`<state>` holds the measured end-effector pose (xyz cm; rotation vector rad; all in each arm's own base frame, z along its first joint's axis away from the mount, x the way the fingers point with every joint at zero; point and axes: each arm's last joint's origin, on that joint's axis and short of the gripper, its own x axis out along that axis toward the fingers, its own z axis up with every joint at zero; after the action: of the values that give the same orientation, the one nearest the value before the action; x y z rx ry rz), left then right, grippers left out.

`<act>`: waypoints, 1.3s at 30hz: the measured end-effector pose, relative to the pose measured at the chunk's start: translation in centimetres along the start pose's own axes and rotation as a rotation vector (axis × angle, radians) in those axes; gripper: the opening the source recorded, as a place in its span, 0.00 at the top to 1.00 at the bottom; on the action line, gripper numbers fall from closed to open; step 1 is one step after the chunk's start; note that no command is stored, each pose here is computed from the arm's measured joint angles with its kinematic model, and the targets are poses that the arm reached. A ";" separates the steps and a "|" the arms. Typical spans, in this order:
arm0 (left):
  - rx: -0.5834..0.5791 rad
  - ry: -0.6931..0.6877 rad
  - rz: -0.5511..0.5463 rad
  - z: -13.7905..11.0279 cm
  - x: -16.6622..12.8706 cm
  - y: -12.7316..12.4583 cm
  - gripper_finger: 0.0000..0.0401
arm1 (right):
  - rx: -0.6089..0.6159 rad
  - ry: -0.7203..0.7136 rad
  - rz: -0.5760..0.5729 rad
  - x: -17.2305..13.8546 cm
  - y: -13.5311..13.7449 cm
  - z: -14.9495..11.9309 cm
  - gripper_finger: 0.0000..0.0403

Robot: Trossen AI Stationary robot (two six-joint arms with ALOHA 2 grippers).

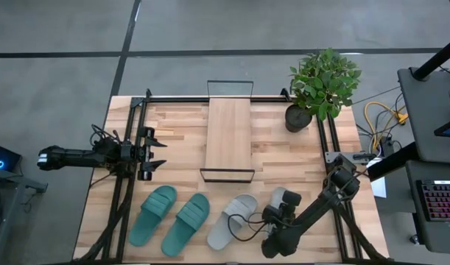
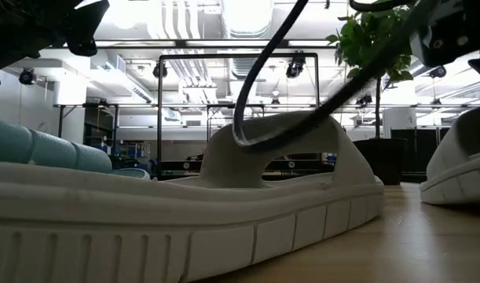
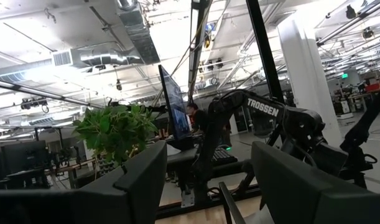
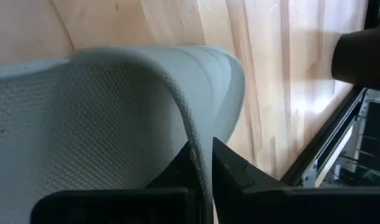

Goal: Pick and place slides into the shelf
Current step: Put the right gray slipper on the shelf

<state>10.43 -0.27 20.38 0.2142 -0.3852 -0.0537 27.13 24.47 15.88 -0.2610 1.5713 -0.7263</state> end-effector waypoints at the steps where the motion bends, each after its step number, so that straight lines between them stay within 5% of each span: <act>1: 0.000 0.000 0.000 0.0 0.0 0.0 0.45 | -0.007 -0.003 0.006 -0.2 -0.1 0.0 0.97; 11: 0.000 0.000 0.000 0.0 0.0 0.0 0.45 | 0.005 -0.054 0.073 -2.3 -2.3 -0.3 0.98; 28: 0.000 0.001 0.003 0.0 0.0 0.0 0.45 | 0.071 -0.555 0.179 -9.5 -9.7 -3.5 0.97; 39: 0.000 0.000 0.003 0.0 0.0 0.0 0.45 | 0.001 -0.907 0.017 -12.0 -13.0 -4.0 0.97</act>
<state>10.43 -0.26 20.38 0.2135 -0.3855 -0.0503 21.85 22.36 33.13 -0.4927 0.7073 -0.4822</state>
